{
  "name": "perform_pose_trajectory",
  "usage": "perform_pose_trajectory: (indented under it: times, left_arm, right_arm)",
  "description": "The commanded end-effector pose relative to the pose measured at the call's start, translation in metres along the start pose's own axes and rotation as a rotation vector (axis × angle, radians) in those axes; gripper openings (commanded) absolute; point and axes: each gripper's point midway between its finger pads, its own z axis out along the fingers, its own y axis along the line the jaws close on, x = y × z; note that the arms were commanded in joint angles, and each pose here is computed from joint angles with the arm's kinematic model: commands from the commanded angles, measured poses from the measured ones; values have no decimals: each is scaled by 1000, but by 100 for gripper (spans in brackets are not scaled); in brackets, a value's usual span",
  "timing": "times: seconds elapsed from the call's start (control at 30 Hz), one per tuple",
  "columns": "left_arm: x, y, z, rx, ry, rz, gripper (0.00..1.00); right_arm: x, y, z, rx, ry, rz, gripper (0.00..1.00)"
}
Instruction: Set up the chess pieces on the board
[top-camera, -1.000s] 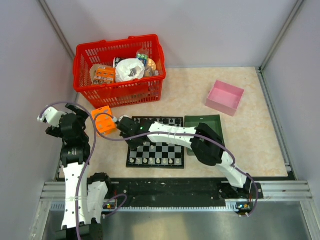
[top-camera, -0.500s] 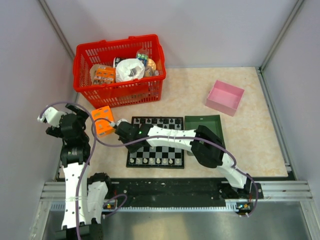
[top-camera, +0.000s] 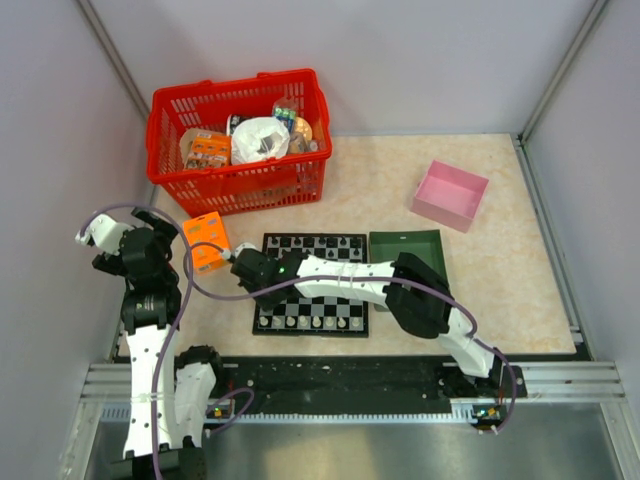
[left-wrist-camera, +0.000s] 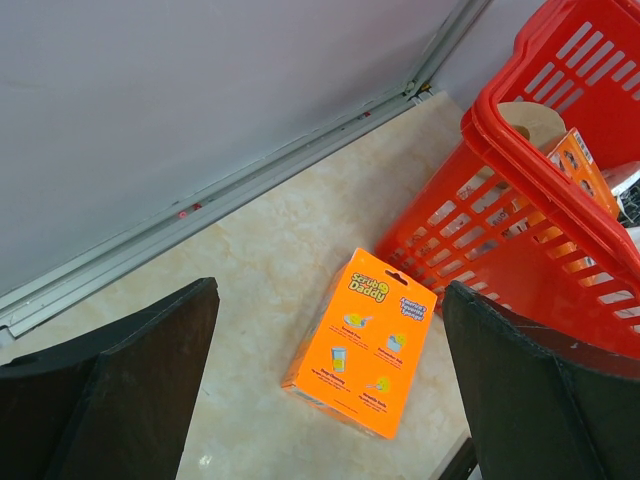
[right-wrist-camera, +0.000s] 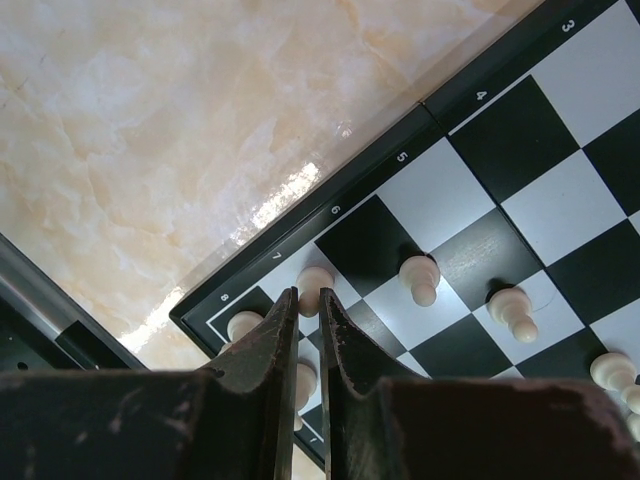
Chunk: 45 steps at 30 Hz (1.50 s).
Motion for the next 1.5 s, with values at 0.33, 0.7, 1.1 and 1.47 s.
perform_pose_trajectory:
  times: [0.33, 0.7, 1.1, 1.47]
  left_arm:
    - [-7, -5, 0, 22, -28, -22, 99]
    - [-8, -5, 0, 21, -30, -20, 99]
    - [-9, -6, 0, 26, -32, -22, 99]
    - [-11, -6, -1, 25, -34, -23, 99]
  right_arm:
    - [-2, 14, -24, -33, -19, -7, 9]
    - [-9, 16, -30, -42, -40, -8, 13]
    - [-29, 18, -47, -55, -99, -15, 28]
    - [-59, -16, -72, -3, -195, 42, 31]
